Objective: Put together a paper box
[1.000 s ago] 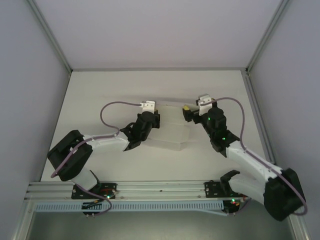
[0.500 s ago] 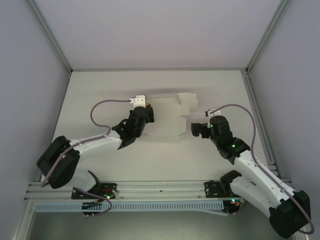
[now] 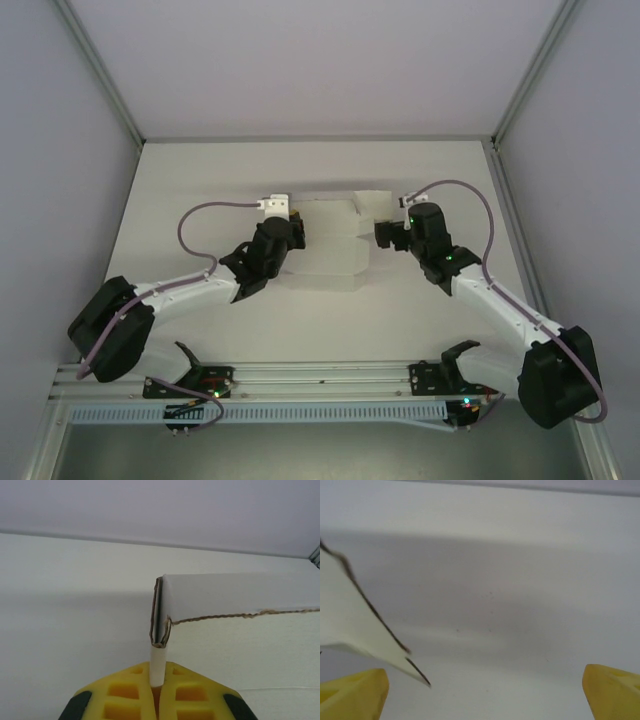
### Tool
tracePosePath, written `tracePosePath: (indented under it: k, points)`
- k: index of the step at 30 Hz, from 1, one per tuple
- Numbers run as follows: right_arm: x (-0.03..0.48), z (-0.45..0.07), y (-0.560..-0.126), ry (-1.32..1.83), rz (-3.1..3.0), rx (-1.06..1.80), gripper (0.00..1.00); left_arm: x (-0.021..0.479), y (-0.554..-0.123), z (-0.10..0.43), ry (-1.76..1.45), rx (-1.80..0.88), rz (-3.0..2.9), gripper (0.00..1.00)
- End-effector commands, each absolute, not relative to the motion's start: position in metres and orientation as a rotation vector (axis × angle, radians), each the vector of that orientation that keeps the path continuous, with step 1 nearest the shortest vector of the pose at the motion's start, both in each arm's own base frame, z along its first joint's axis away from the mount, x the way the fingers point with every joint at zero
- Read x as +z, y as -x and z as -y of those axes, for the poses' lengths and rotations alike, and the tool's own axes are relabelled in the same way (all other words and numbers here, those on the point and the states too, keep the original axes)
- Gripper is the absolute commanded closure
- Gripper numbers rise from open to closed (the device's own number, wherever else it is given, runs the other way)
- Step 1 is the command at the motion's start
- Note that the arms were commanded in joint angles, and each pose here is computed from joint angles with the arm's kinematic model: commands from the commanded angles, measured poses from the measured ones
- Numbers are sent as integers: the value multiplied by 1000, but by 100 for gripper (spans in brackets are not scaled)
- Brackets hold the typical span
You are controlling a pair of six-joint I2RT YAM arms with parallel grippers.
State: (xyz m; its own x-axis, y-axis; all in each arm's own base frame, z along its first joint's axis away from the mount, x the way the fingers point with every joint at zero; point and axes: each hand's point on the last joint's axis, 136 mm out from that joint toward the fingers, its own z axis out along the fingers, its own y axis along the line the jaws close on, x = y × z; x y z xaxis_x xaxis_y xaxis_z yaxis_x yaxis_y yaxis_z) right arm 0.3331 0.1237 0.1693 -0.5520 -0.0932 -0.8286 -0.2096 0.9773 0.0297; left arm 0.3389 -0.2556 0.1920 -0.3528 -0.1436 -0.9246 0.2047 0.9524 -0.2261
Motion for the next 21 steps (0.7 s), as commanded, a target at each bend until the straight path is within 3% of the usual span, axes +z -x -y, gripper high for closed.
tracePosePath:
  k: [1, 13, 21]
  points:
    - [185, -147, -337, 311, -2095, 280, 0, 203, -339, 259, -47, -379, -1865, 100]
    - [178, -186, -346, 331, -2051, 522, 0, 212, -339, 276, -41, -496, -1852, 100]
    - [179, -178, -354, 261, -2021, 324, 0, 211, -338, 282, -39, -530, -1861, 100]
